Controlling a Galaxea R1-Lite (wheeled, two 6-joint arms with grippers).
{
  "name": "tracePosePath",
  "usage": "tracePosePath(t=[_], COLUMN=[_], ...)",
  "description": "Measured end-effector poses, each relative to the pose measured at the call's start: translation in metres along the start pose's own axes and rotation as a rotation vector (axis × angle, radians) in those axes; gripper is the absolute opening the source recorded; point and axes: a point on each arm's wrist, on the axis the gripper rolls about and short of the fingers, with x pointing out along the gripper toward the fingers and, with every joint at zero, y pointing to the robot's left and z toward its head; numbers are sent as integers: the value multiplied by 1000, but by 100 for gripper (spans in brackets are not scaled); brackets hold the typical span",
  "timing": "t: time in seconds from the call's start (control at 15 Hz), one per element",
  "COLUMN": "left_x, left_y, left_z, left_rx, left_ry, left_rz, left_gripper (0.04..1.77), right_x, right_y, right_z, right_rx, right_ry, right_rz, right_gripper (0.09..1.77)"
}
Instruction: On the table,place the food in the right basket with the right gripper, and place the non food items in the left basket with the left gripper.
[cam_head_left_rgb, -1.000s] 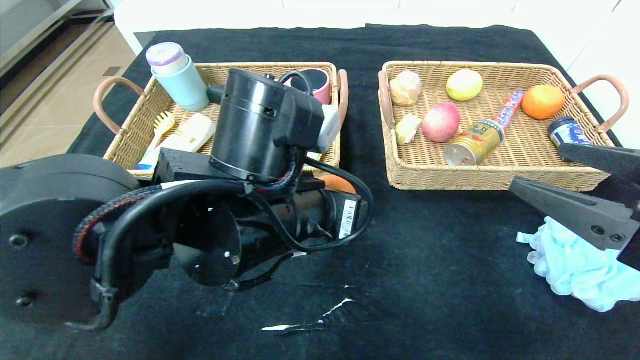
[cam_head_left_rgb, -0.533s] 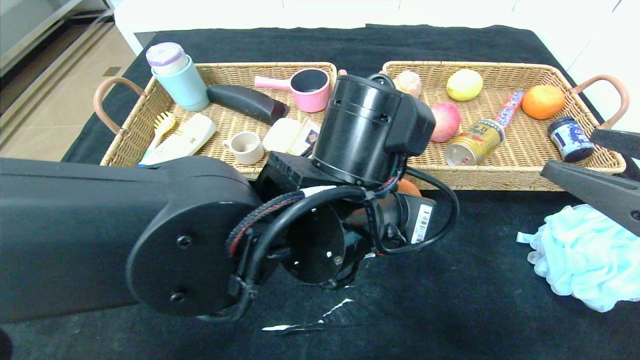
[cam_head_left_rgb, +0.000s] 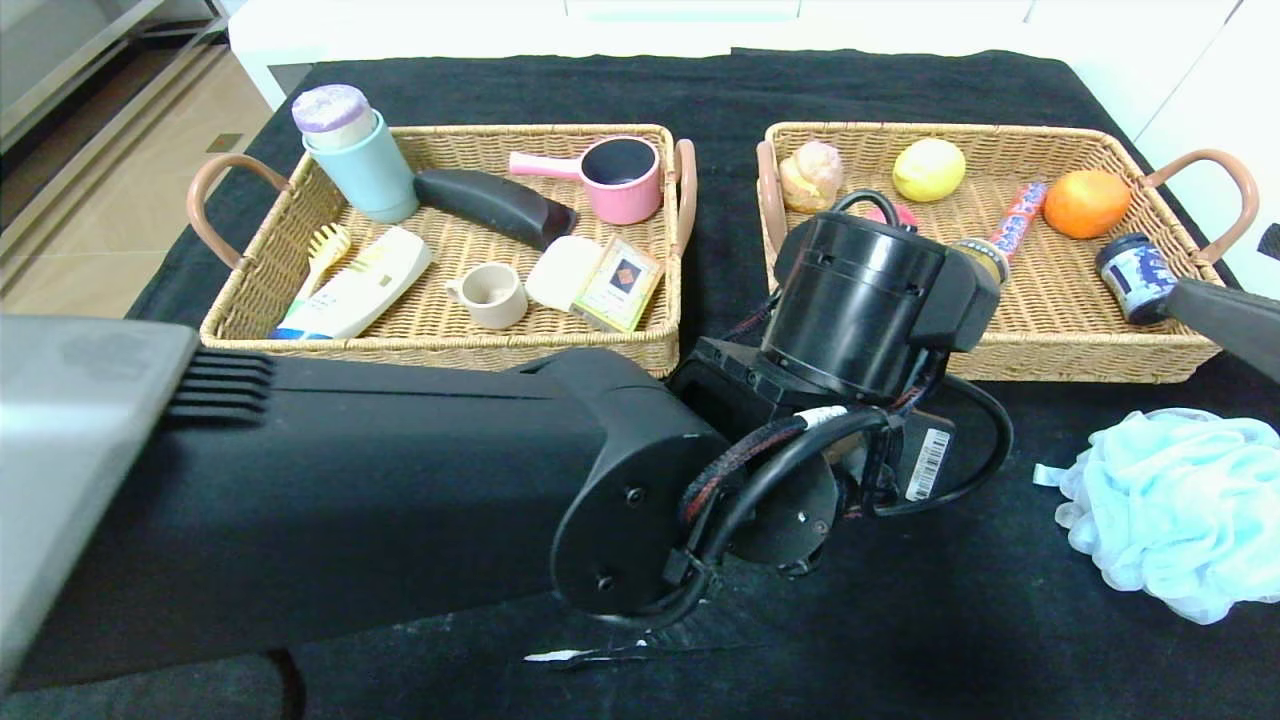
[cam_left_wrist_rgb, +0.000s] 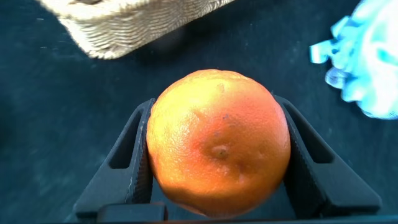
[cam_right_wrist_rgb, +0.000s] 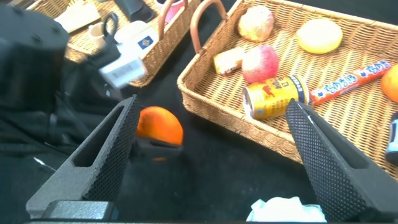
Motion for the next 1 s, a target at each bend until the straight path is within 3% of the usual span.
tracePosePath(t=[0.47, 1.0], left_x=[23, 27], left_y=[-7, -10], left_z=[-14, -22], left_rx=[12, 26], left_ry=[34, 58], left_rz=[7, 10], left_gripper=[117, 117], right_x=[1, 5], right_y=[-1, -1], right_z=[-1, -6], right_rx=[-1, -2], right_ry=[5, 25], right_rz=[-4, -4], right_gripper=[171, 171])
